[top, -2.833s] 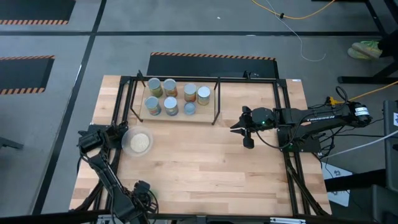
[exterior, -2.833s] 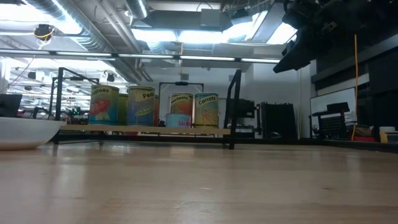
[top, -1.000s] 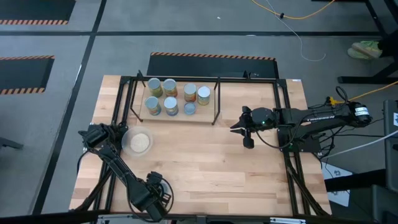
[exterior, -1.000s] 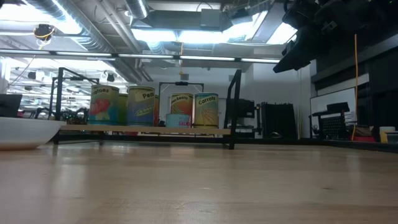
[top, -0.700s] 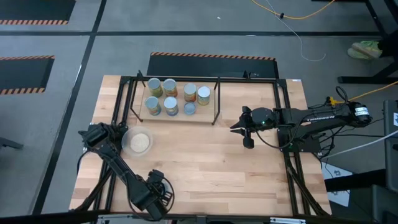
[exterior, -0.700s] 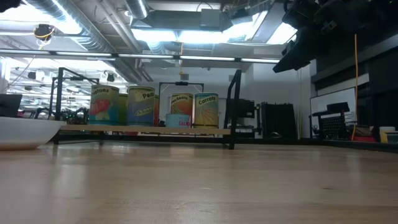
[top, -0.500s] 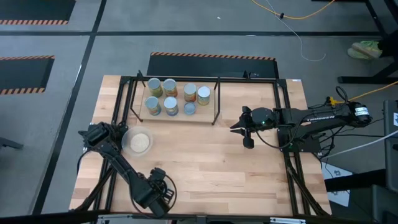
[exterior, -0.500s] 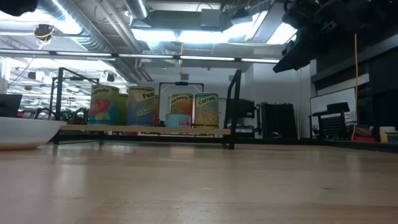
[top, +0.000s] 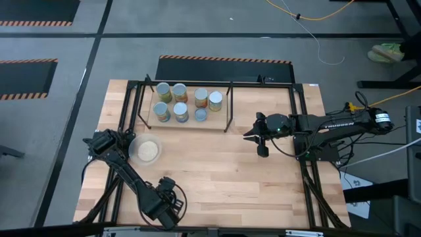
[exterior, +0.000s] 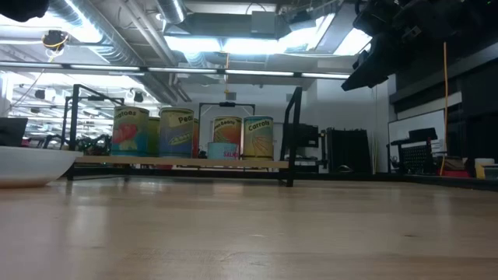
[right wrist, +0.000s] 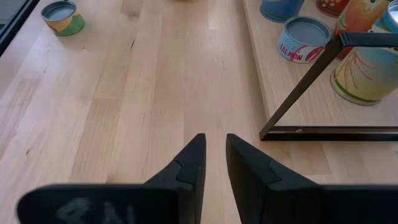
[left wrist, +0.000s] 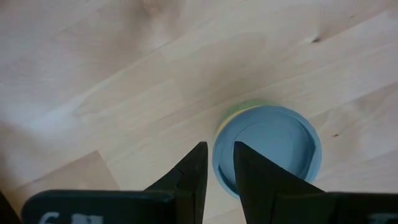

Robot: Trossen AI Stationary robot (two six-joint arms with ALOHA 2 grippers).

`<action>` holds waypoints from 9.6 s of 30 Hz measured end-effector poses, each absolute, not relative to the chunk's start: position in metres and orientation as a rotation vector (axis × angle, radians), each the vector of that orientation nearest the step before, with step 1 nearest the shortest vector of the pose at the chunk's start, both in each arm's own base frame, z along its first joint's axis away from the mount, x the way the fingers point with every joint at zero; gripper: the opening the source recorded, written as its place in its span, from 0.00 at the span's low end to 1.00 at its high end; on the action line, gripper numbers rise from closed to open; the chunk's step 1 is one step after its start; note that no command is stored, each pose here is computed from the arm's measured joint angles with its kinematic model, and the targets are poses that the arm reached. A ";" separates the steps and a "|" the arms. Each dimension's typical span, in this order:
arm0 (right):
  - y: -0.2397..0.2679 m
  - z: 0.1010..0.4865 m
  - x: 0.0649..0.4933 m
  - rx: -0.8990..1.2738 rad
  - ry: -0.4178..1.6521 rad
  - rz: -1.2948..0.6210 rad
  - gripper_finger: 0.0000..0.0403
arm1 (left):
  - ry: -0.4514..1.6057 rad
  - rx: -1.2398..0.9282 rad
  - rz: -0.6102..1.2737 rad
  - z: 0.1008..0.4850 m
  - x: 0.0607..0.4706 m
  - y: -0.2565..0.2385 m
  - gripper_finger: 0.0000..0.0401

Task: Pick and place cans onto a shelf
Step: Put the mushroom can on the shelf, then return to Home Position

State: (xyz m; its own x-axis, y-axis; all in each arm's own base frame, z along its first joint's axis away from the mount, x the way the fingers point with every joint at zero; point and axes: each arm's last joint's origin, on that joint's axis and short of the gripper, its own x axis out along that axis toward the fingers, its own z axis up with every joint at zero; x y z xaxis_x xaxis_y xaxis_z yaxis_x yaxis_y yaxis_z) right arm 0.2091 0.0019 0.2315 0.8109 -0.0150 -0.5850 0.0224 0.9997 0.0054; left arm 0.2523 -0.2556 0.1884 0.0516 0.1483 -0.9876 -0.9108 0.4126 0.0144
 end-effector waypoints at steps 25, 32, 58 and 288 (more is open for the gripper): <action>0.002 0.231 0.209 0.012 0.626 -0.020 0.17 | 1.277 -0.740 0.958 0.169 0.256 -0.261 0.18; 0.002 0.231 0.209 0.010 0.626 -0.020 0.17 | 1.267 -0.739 0.961 0.169 0.257 -0.259 0.08; 0.002 0.231 0.209 0.009 0.626 -0.020 0.17 | 1.172 -0.243 0.372 0.173 0.391 -0.100 0.02; -0.002 0.184 0.093 0.071 -0.028 0.003 0.17 | -0.056 0.023 0.085 0.171 0.096 -0.010 0.15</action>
